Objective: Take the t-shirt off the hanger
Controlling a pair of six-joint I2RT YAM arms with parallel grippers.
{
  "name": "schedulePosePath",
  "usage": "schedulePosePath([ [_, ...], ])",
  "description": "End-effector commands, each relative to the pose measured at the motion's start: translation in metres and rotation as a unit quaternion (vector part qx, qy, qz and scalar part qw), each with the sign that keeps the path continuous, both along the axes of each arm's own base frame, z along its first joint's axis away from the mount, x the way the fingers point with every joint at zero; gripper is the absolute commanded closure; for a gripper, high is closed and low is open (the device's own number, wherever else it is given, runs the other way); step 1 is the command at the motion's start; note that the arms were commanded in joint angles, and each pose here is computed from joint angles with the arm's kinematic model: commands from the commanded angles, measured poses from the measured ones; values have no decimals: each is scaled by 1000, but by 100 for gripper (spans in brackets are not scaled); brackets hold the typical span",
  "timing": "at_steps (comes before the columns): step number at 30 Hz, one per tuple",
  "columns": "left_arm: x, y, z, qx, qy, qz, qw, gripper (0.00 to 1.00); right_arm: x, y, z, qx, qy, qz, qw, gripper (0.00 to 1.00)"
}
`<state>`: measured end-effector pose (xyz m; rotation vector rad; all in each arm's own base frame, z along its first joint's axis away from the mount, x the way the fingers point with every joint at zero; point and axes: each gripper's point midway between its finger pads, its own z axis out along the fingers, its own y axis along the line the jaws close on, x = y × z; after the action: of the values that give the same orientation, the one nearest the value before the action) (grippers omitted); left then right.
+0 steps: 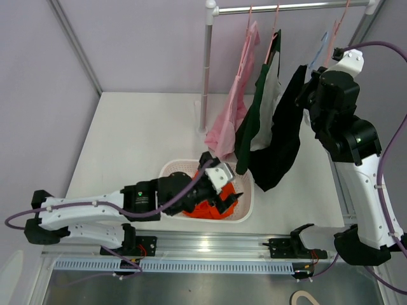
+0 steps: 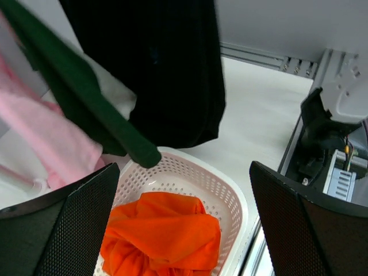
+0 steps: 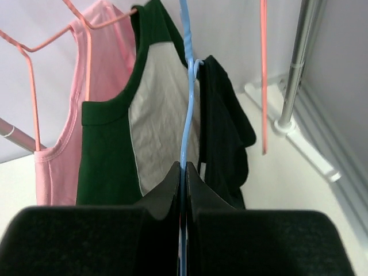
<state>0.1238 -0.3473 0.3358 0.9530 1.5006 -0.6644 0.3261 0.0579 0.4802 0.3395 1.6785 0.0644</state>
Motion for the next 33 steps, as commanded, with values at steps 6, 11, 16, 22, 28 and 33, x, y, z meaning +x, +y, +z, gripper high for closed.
schedulePosePath([
  [6, -1, -48, 27, -52, -109, -14, 993, 1, -11, 17, 21, 100, -29, 25, 994, 100],
  [11, 10, -73, 30, -71, -160, 29, 984, 1, -20, 16, 28, 109, -31, 27, 993, 100],
  [16, 12, -98, 36, -87, -187, 30, 978, 1, -26, 25, 30, 122, -30, 51, 991, 100],
  [22, 22, -122, 37, -84, -179, 32, 980, 0, -33, 35, 32, 123, -31, 71, 989, 100],
  [28, 41, -130, 34, -77, -165, 39, 983, 1, -39, 42, 31, 124, -30, 84, 988, 100],
  [33, 50, -134, 36, -74, -153, 39, 985, 32, -39, 42, 32, 122, -34, 83, 989, 100],
])
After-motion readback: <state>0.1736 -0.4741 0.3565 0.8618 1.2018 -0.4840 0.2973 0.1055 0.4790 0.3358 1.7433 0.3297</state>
